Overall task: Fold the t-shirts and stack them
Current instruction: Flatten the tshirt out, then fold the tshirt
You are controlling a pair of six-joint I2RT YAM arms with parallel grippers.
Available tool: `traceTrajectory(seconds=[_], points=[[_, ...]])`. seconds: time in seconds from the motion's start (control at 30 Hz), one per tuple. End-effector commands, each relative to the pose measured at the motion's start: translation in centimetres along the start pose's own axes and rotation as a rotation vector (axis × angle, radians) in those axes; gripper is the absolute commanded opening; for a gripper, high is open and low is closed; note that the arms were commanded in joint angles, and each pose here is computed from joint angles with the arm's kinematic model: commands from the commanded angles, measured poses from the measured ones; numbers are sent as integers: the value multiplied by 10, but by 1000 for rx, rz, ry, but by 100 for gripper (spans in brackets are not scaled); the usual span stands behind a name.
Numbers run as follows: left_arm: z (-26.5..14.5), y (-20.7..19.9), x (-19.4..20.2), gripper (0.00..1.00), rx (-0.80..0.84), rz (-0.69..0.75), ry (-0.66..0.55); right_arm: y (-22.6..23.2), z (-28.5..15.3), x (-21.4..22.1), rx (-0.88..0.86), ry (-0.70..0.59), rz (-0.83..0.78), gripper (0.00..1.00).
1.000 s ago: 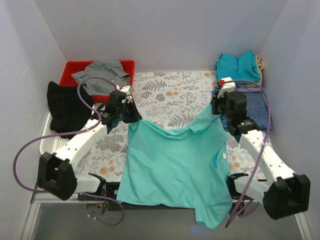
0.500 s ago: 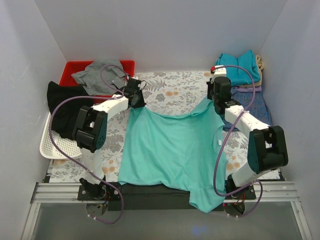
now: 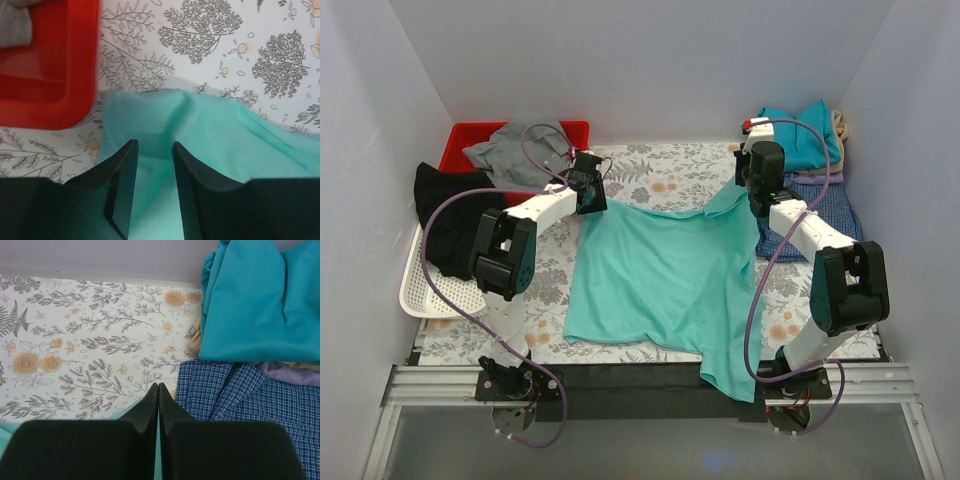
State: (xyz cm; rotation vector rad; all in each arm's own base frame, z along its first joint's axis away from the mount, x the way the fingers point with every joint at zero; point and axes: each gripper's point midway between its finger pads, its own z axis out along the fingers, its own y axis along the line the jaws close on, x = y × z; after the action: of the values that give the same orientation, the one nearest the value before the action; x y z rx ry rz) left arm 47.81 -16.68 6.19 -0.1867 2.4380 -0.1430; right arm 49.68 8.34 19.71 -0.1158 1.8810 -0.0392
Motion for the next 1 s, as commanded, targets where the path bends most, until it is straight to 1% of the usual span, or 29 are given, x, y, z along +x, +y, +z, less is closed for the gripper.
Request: traceTrajectory(seconds=[0.0, 0.13, 0.17, 0.2, 0.27, 0.37, 0.47, 0.63, 0.8, 0.97], points=[[-29, 18, -22, 34, -52, 6, -110, 2, 0, -29, -23, -75, 11, 1], [-30, 31, -26, 34, -119, -49, -149, 8, 1, -25, -50, -64, 18, 1], [-36, 37, -32, 34, -151, -84, -180, 8, 1, -24, -53, -61, 19, 1], [-37, 41, -29, 34, -165, -94, -189, 11, 1, -23, -65, -58, 18, 1], [-42, 43, -38, 34, -153, -97, -230, 12, 1, -20, -70, -51, 18, 1], [-42, 45, -41, 34, -165, -103, -239, 13, 2, -18, -77, -43, 22, 1], [-31, 40, -37, 34, -142, -90, -208, 15, 2, -18, -83, -42, 21, 1], [-11, 29, -30, 34, -73, -119, -158, 15, 4, -16, -84, -36, 21, 1], [0, 25, -22, 34, -48, -134, -126, 12, 5, -14, -80, -29, 27, 1], [6, 28, -16, 34, -53, -150, -120, 11, 7, -12, -82, -23, 27, 1]])
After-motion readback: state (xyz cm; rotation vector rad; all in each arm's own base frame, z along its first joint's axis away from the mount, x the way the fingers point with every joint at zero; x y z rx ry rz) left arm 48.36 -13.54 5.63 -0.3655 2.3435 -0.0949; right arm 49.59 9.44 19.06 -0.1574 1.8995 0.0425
